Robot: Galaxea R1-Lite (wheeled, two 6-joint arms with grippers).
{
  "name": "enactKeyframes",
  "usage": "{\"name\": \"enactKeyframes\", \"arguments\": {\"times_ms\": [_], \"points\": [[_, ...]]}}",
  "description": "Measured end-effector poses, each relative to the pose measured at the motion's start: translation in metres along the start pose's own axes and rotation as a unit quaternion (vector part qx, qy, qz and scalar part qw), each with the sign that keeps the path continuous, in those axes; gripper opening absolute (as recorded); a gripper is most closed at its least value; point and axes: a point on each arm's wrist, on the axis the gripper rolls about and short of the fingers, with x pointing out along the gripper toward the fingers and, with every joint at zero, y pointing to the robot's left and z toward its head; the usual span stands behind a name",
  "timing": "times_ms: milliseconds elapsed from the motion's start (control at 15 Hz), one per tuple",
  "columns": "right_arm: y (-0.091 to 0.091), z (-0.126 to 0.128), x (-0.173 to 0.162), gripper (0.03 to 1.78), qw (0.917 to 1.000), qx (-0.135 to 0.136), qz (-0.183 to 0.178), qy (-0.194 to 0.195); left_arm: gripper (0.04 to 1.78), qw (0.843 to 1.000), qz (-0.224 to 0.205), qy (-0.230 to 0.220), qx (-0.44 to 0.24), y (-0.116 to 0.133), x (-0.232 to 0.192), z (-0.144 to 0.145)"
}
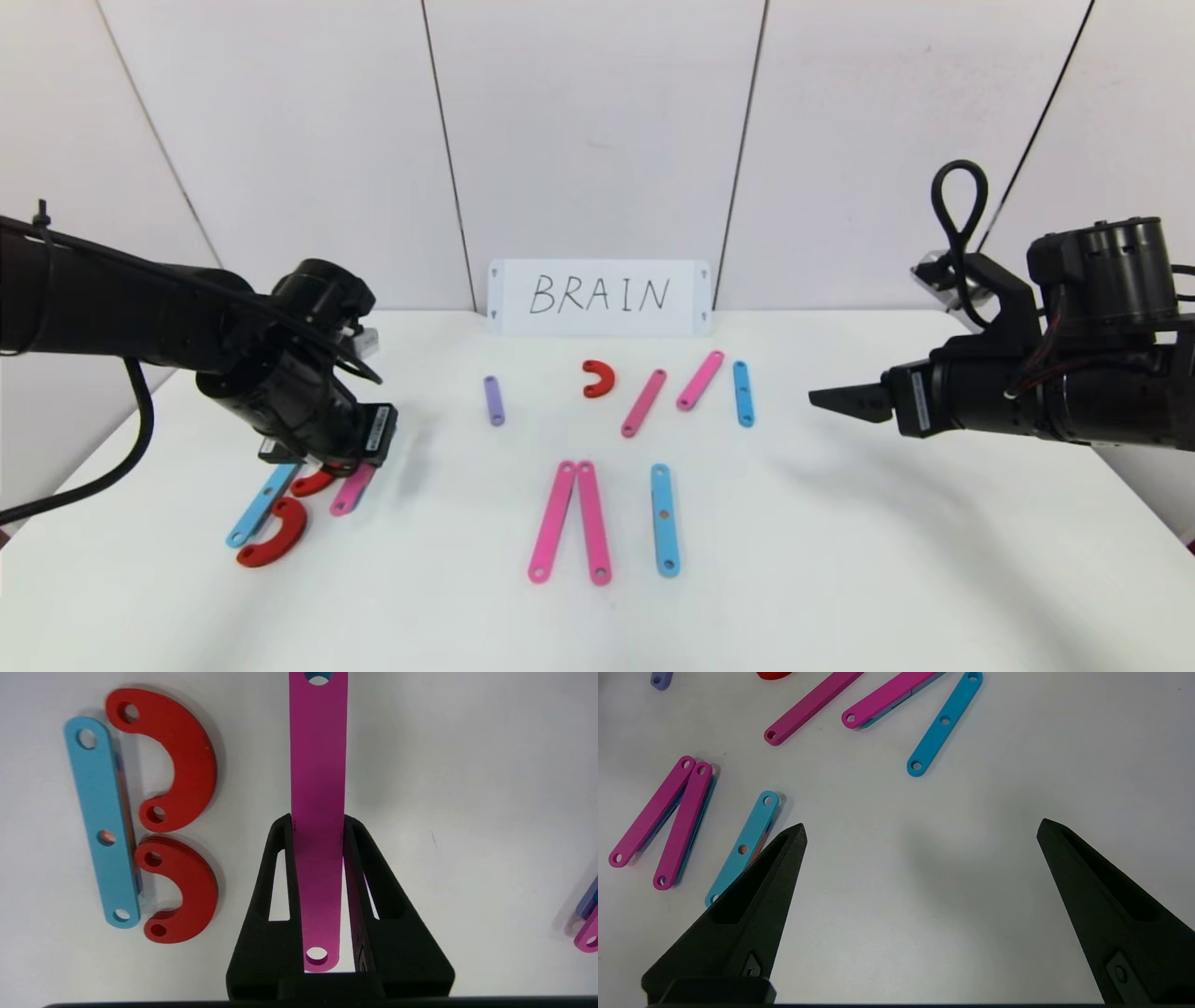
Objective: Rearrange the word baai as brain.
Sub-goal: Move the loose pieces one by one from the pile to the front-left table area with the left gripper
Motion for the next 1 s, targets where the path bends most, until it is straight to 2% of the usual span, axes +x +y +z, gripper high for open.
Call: {"name": "enactKeyframes", "arguments": {"times_ms": [600,1000], "points": [[-0.001,0.000,0.001,1.73,1.0000,0.001,-0.001,0.002,0.31,0.999,-0.009,0.035,0.006,-0.023,0.016,-0.022],[0.000,-0.001,0.001,1.73,1.0000,0.001,-0.001,0.003,0.33,0.999,0.006,0.032,0.009,-0.026,0.022,-0.022]]}}
